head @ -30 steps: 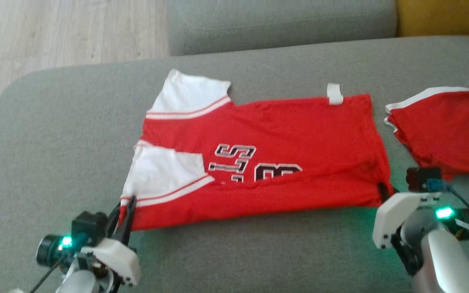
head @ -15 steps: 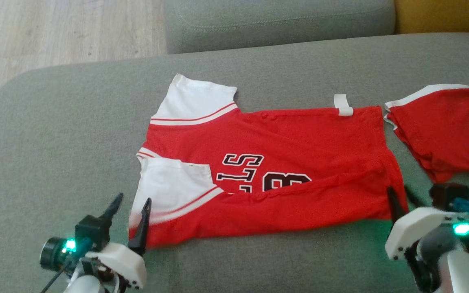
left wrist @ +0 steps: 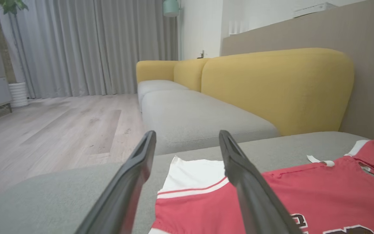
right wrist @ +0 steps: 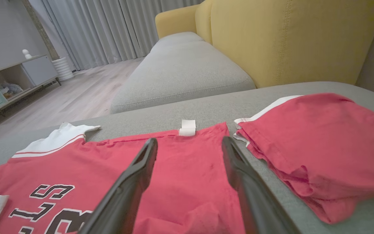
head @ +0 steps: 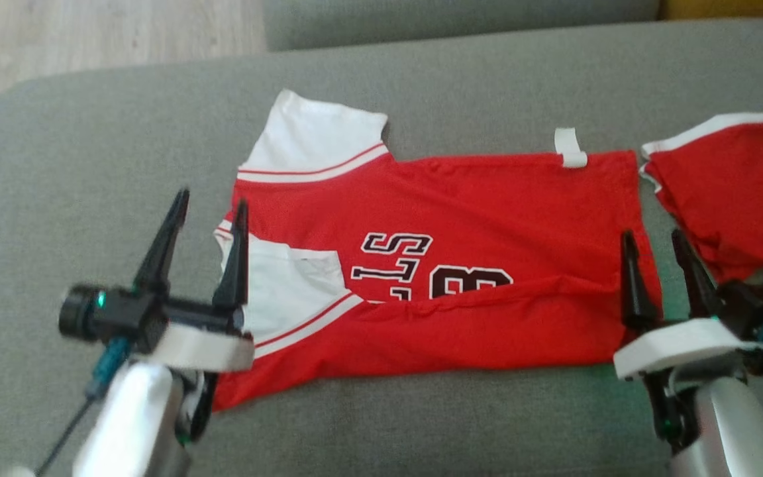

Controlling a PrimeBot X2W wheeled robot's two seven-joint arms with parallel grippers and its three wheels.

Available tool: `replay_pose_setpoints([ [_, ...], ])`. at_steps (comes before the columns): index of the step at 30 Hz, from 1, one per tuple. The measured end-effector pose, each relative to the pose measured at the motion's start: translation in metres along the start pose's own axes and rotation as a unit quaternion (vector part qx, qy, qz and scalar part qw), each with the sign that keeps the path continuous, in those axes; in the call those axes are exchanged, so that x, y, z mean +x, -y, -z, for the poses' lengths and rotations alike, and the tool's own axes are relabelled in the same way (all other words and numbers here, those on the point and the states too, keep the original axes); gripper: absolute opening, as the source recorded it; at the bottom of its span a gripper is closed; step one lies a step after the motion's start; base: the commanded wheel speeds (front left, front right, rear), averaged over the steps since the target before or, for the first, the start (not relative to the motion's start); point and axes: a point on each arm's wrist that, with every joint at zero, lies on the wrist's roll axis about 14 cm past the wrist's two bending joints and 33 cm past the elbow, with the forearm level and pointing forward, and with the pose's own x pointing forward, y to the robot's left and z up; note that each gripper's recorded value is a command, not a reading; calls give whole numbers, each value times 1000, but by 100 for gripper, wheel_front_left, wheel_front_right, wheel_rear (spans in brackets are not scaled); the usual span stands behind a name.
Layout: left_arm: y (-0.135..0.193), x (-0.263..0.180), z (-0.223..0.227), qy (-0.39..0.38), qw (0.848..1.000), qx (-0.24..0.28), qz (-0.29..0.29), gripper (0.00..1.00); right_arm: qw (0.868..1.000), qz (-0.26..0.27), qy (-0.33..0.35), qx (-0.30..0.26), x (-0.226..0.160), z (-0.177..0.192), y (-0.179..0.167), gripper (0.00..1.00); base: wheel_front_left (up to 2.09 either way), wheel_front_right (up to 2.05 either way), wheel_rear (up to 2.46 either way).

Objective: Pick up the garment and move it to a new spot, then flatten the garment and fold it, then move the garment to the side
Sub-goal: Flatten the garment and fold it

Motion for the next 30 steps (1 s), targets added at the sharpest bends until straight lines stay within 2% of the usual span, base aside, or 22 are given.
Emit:
replay_pose_setpoints([
  [3,1,25,-2,4,999,15,32,100,1000,-10,6,-3,15,-2,-6,100,0,0,0],
  [8,-15,93,-5,-25,996,53,66,100,1000,-9,26,-2,43,-12,-3,100,0,0,0],
  [10,-21,121,2,-61,992,80,79,100,1000,-3,26,-4,51,-9,3,100,0,0,0],
  [14,-27,162,37,-152,979,94,94,100,1000,11,23,-1,62,1,15,100,0,0,0],
  [18,-20,167,98,-262,952,92,127,100,1000,23,10,-4,66,14,25,100,0,0,0],
  [20,-27,168,133,-314,937,82,127,100,999,40,-3,-9,63,23,38,100,0,0,0],
  [24,-29,173,154,-347,928,60,125,100,998,55,-6,-11,60,26,49,100,0,0,0],
  [30,-14,177,178,-376,915,38,141,100,997,70,-10,-11,57,30,60,100,0,0,0],
])
